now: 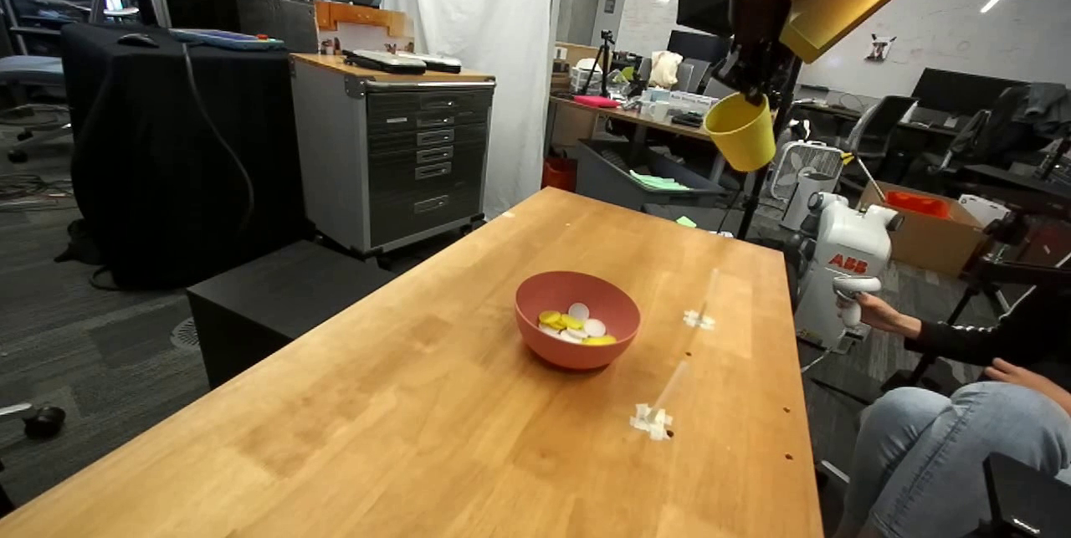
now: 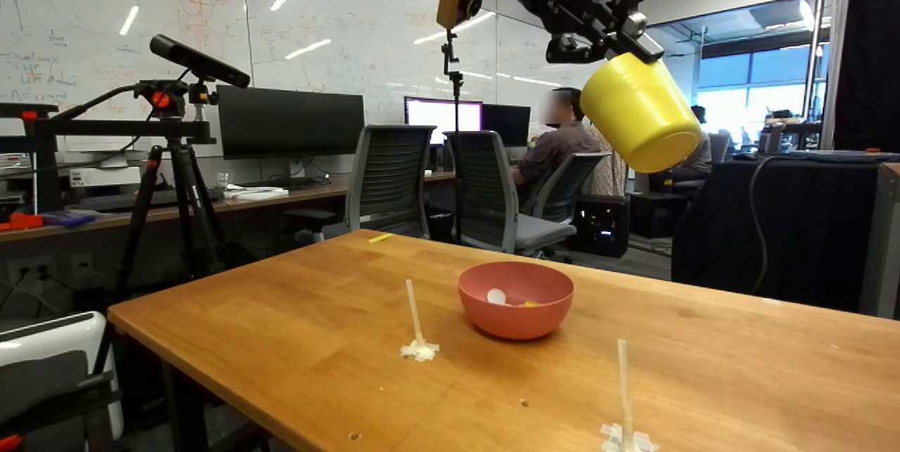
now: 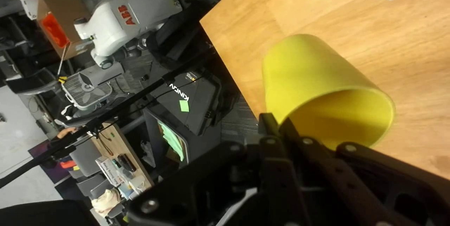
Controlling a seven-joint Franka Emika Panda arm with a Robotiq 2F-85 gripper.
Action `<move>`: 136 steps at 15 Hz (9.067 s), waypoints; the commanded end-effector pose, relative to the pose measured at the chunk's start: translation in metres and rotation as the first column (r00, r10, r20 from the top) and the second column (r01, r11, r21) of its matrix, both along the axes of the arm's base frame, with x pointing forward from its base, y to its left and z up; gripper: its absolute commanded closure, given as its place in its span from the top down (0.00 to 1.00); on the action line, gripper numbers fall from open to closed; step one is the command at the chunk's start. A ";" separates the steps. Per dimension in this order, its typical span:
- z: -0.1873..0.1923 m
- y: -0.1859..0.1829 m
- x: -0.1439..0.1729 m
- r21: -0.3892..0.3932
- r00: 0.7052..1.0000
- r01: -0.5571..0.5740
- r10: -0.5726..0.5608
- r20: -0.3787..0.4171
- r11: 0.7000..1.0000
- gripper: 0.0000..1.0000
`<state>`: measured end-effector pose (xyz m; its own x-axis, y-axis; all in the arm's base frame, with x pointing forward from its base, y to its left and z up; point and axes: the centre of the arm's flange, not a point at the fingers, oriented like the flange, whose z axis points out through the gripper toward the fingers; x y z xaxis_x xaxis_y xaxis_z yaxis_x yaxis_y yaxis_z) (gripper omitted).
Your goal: Pour the contents in the yellow cup into the pink bowl
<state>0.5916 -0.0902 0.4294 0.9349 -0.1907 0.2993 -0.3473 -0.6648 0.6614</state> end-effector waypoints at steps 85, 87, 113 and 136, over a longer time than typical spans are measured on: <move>-0.206 -0.086 0.041 0.278 0.914 0.157 -0.245 0.322 0.948 0.01; -0.205 -0.087 0.041 0.279 0.918 0.149 -0.237 0.317 0.949 0.01; -0.205 -0.083 0.037 0.368 0.959 0.194 -0.256 0.126 0.909 0.50; -0.103 0.059 -0.021 0.298 0.982 -0.191 0.181 0.059 0.935 1.00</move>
<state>0.5993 -0.0483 0.2892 0.9422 -0.1416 0.3037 -0.2659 -0.8675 0.4205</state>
